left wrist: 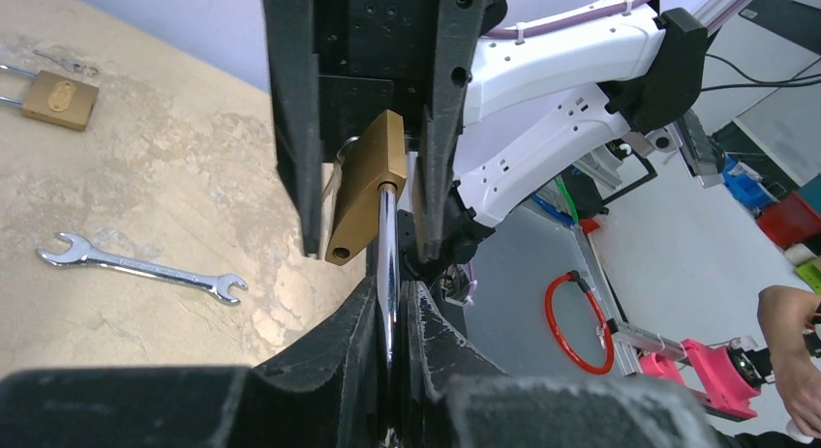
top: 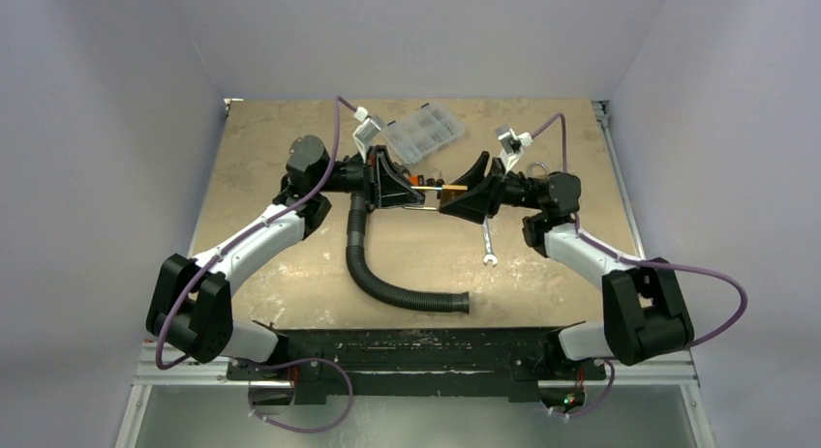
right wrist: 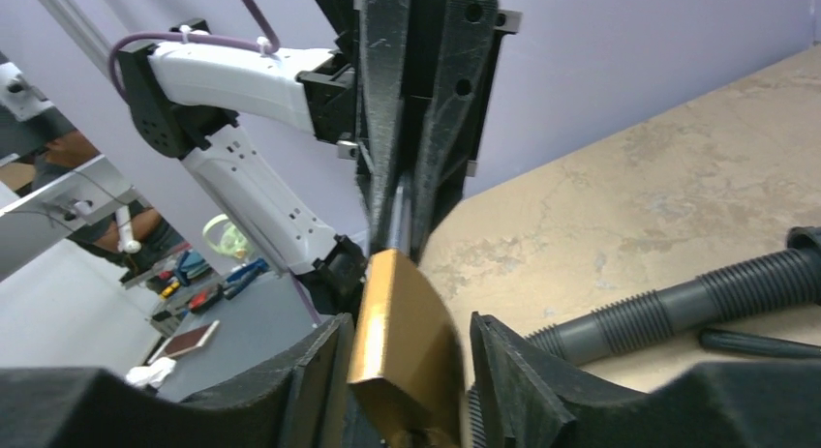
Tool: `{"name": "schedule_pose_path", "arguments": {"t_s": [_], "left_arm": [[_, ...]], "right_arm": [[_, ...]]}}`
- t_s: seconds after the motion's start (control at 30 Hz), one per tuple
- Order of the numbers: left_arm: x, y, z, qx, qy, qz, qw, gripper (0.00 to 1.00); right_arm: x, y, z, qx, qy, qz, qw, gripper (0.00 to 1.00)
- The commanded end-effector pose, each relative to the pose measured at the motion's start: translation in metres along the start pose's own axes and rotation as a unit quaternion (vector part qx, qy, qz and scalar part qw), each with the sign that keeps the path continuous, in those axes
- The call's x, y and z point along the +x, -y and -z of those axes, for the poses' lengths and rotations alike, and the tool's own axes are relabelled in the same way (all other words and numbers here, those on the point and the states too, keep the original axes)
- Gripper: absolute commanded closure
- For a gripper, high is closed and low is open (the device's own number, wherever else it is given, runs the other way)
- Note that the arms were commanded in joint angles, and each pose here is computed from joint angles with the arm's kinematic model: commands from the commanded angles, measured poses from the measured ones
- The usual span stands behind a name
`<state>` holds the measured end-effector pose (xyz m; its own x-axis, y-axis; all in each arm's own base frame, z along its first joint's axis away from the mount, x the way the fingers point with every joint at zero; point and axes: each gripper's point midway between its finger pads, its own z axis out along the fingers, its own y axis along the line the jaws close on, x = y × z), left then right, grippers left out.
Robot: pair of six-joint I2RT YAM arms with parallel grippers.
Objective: Lock with the key
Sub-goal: Lock the lock.
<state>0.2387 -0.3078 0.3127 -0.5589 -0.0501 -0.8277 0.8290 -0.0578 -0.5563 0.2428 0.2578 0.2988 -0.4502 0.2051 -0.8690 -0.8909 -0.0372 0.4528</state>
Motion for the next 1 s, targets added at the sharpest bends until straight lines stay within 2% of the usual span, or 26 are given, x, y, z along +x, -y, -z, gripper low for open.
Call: {"name": "schedule_pose_path", "arguments": {"t_s": [0.0, 0.27, 0.43, 0.67, 0.97], "left_arm": [[-0.026, 0.012, 0.001, 0.006, 0.039, -0.055, 0.998, 1.00], [-0.026, 0.005, 0.000, -0.012, 0.040, -0.061, 0.997, 1.00], [-0.025, -0.002, -0.002, -0.024, 0.040, -0.066, 0.997, 1.00], [-0.017, -0.009, -0.008, -0.034, 0.026, -0.081, 0.996, 1.00], [-0.008, -0.007, -0.023, -0.023, 0.015, -0.071, 0.997, 1.00]], "right_arm": [[-0.012, -0.028, -0.004, -0.029, 0.013, 0.040, 0.999, 0.48], [-0.008, -0.029, -0.008, -0.028, 0.002, 0.014, 0.999, 0.47], [-0.003, -0.022, -0.010, -0.023, 0.000, -0.012, 1.000, 0.62], [-0.007, -0.020, -0.013, -0.030, 0.006, -0.043, 0.999, 0.98], [-0.001, -0.021, -0.019, -0.036, -0.004, -0.059, 0.998, 1.00]]}}
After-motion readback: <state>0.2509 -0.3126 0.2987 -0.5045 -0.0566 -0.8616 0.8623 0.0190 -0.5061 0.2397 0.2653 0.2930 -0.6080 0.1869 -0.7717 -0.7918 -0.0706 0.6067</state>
